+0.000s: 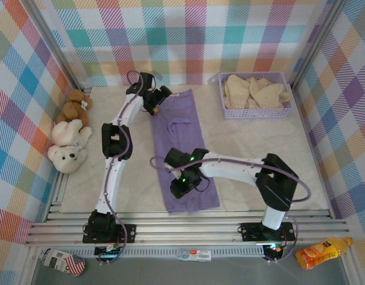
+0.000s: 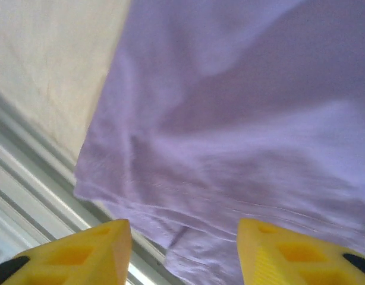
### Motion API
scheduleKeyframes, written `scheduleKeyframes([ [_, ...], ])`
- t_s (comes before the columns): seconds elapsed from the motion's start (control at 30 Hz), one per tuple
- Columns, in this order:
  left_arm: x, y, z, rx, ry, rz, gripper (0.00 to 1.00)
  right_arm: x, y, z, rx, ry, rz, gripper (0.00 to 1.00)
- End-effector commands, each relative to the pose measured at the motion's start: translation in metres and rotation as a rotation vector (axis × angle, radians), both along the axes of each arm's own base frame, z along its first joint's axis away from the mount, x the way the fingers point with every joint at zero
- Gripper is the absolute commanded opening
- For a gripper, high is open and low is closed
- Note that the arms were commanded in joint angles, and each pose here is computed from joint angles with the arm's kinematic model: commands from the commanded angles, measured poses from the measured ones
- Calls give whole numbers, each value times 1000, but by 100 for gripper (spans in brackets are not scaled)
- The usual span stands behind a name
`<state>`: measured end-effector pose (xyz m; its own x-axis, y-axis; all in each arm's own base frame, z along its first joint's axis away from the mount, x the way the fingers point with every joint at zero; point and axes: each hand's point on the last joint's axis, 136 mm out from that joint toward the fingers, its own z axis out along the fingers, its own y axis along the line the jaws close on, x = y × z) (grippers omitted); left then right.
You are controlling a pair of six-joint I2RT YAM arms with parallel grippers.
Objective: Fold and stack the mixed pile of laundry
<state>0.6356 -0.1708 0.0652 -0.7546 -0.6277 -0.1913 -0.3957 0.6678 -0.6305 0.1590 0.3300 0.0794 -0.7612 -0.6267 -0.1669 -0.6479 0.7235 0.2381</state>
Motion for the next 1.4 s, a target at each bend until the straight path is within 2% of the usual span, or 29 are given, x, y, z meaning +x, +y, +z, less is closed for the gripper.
scheduleKeyframes([
  [0.0, 1, 29, 26, 42, -18, 37, 100, 27, -27, 13, -3, -50, -110, 61],
  [0.17, -10, 46, 98, 95, -110, 32, 100, 61, -53, 22, 23, -77, -242, 70],
  [0.27, -28, 46, 123, 115, -109, 4, 100, 76, -62, 23, 38, -85, -300, 73],
  [0.37, -55, 38, 135, 150, -90, -32, 100, 91, -70, 18, 30, -90, -351, 74],
  [0.47, -88, 21, 123, 164, -43, -58, 100, 103, -79, 8, 13, -58, -424, 70],
  [0.53, -109, 11, 107, 155, -12, -52, 96, 110, -83, 3, 10, -53, -459, 66],
  [0.6, -126, 3, 90, 139, 10, -34, 87, 117, -86, -1, 10, -52, -489, 64],
  [0.63, -132, 0, 81, 132, 22, -17, 79, 122, -88, -3, 7, -47, -511, 62],
  [0.73, -143, -1, 52, 149, 64, 24, 41, 134, -90, -10, 1, -29, -555, 57],
  [0.8, -141, -3, 37, 168, 82, 28, 28, 141, -91, -12, -7, -21, -583, 56],
  [0.83, -140, -4, 29, 180, 96, 29, 27, 143, -91, -13, -7, -19, -592, 56],
  [0.9, -134, -4, 11, 199, 129, 26, 26, 146, -91, -12, 0, -17, -610, 59],
  [0.93, -132, -4, 1, 215, 149, 25, 26, 148, -92, -10, 7, -24, -624, 63],
  [0.97, -128, -4, -2, 223, 151, 21, 26, 149, -94, -8, 5, -33, -646, 70],
  [1.03, -121, -5, -18, 243, 176, 17, 27, 152, -108, -3, -31, -72, -713, 97],
  [1.1, -115, -8, -29, 244, 192, 5, 28, 154, -116, 3, -45, -91, -741, 99],
  [1.27, -94, -23, -48, 213, 207, -36, 33, 146, -109, 14, 21, -64, -718, 99],
  [1.33, -81, -29, -47, 207, 191, -56, 41, 140, -102, 17, 59, -36, -700, 99],
  [1.37, -77, -30, -46, 206, 188, -66, 48, 138, -99, 17, 79, -22, -693, 99],
])
